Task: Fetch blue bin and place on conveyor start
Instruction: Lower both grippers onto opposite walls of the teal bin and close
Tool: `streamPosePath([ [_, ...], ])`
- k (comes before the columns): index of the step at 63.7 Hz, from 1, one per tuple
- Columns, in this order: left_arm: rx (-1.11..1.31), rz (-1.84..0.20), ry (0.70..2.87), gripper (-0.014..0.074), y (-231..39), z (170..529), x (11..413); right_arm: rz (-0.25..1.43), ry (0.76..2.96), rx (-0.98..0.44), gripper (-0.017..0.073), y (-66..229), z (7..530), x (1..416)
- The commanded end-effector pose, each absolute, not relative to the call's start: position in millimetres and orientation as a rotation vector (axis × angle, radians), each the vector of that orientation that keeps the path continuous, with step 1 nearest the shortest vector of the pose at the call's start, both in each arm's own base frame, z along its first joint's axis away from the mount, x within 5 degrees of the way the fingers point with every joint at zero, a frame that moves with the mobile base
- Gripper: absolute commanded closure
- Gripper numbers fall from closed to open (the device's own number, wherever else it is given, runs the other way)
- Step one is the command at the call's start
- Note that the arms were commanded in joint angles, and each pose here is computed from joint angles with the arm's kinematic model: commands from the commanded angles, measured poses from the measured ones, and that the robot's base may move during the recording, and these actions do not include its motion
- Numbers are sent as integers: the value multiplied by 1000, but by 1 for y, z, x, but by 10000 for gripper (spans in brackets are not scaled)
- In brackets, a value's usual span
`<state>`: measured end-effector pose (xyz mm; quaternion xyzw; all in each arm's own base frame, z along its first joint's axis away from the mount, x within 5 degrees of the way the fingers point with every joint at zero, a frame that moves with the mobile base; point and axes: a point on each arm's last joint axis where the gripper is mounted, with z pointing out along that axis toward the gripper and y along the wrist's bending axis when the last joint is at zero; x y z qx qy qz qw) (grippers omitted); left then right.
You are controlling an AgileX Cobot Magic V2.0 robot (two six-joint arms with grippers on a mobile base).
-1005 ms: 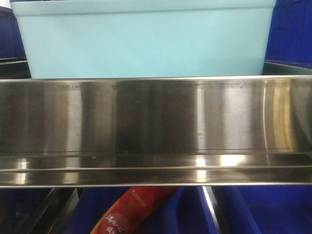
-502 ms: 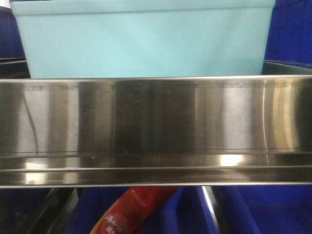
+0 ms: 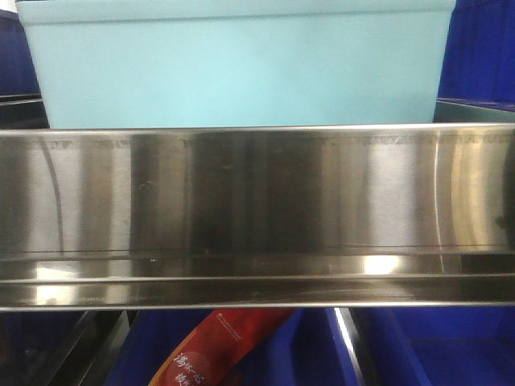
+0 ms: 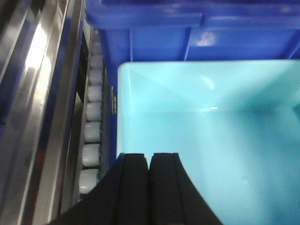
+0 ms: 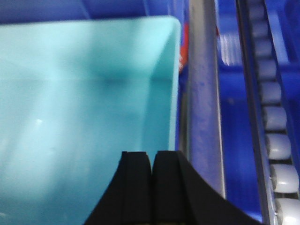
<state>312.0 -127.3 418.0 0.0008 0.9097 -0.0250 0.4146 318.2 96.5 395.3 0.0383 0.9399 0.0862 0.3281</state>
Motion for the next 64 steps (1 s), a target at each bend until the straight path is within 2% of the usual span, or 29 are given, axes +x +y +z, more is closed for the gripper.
streamPosePath([
  [1,-6,-78,2297,704,-132,415,316,187,2490,105,699,99,396,330],
  [14,-73,-74,2384,691,-125,398,328,108,2512,91,699,99,388,344],
  [21,-85,-62,2397,577,-122,394,331,73,2507,85,699,97,388,344],
  [26,-77,-43,2380,463,-121,395,332,69,2516,87,699,97,387,344],
  [29,-72,-46,2367,393,-122,396,333,71,2525,88,653,97,386,344],
  [33,-71,-33,2365,353,-121,395,335,70,2527,88,566,97,385,344],
  [38,-70,-16,2372,349,-120,392,338,71,2522,89,393,97,386,345],
  [43,-70,-6,2388,349,-121,386,342,76,2511,87,272,97,385,346],
  [64,-65,30,2452,349,-126,365,354,60,2583,86,315,104,357,365],
])
